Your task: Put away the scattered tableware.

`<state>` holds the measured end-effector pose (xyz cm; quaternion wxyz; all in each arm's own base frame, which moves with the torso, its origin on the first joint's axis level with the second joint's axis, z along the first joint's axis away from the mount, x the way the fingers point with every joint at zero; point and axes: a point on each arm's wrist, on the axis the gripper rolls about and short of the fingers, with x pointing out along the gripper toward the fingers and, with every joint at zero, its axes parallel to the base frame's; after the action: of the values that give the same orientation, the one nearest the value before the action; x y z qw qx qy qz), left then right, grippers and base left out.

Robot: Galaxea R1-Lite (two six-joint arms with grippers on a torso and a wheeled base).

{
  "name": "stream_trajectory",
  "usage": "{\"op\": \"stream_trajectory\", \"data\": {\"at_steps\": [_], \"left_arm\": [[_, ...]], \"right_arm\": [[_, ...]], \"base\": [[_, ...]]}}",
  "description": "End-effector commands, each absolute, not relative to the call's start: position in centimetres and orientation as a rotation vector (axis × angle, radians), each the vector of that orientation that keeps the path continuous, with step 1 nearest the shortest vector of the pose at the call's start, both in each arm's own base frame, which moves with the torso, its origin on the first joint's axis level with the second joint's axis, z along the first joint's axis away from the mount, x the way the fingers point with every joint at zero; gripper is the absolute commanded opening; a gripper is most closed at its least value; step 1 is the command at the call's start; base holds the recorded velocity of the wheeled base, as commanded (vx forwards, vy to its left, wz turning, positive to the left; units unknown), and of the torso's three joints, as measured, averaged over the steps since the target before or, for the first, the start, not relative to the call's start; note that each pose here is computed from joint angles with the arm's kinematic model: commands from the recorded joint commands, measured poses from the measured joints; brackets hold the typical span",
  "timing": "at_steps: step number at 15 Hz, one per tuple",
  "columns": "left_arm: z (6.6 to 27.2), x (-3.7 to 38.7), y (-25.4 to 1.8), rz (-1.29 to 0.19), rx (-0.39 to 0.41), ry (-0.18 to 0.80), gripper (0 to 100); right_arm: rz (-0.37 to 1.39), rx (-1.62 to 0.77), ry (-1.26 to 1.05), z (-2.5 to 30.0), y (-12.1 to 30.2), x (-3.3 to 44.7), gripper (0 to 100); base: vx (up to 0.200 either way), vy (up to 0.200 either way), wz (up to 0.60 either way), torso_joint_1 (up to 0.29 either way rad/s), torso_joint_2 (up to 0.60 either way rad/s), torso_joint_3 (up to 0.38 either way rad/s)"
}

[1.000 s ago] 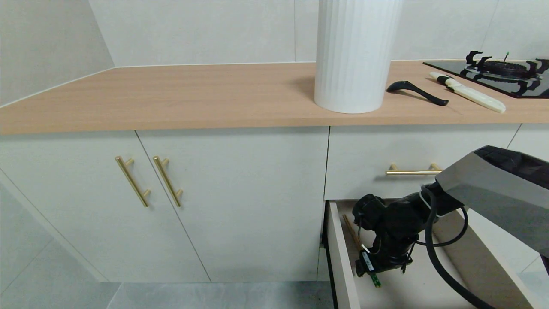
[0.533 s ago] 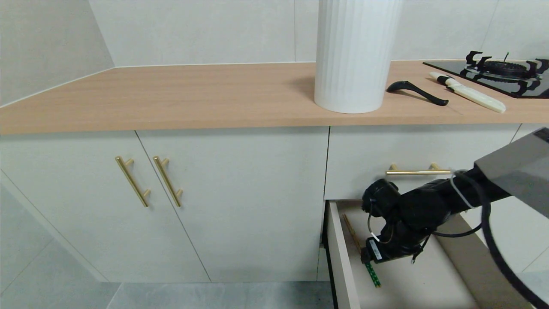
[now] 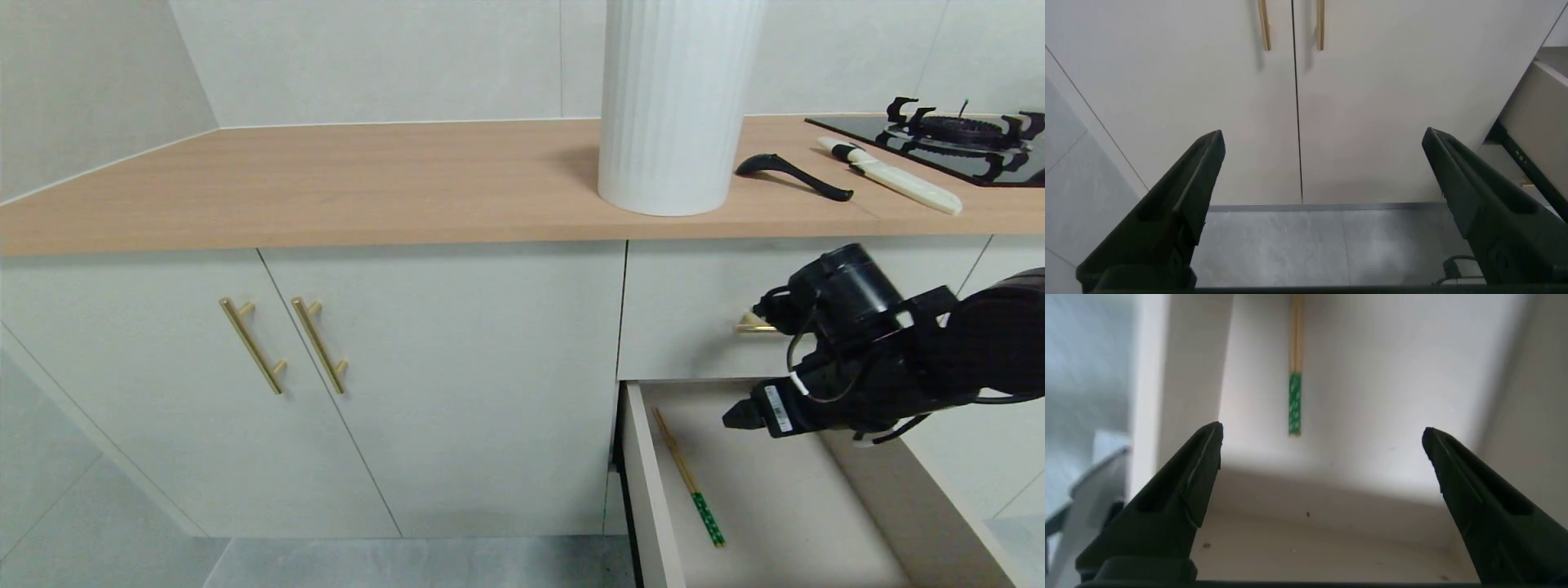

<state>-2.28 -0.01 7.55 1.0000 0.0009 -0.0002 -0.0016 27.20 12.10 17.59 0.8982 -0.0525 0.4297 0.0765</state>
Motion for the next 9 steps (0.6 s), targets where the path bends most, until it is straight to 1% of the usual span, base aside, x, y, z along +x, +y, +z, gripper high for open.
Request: {"op": "stream_trajectory", "data": {"at_steps": [1, 6, 7, 9], "left_arm": [[7.5, -2.3, 0.0, -0.003, 0.002, 0.0, 100], [7.5, -2.3, 0.0, -0.005, 0.002, 0.0, 100], [7.5, -2.3, 0.0, -0.005, 0.002, 0.0, 100], [7.5, -2.3, 0.0, -0.005, 0.002, 0.0, 100]], "right_arm": [[0.14, -0.076, 0.756, 21.5, 9.6, 25.1, 100], [0.098, -0.074, 0.705, 22.9, 7.7, 24.7, 100], [0.095, -0.071, 0.699, 23.0, 7.6, 24.6, 100], [0.083, -0.066, 0.692, 23.2, 7.2, 24.7, 100]], "base": [[0.0, 0.0, 0.0, 0.0, 0.0, 0.0], [0.0, 0.0, 0.0, 0.0, 0.0, 0.0], [0.0, 0.0, 0.0, 0.027, -0.12, -0.09], [0.0, 0.0, 0.0, 0.066, -0.29, -0.224]]}}
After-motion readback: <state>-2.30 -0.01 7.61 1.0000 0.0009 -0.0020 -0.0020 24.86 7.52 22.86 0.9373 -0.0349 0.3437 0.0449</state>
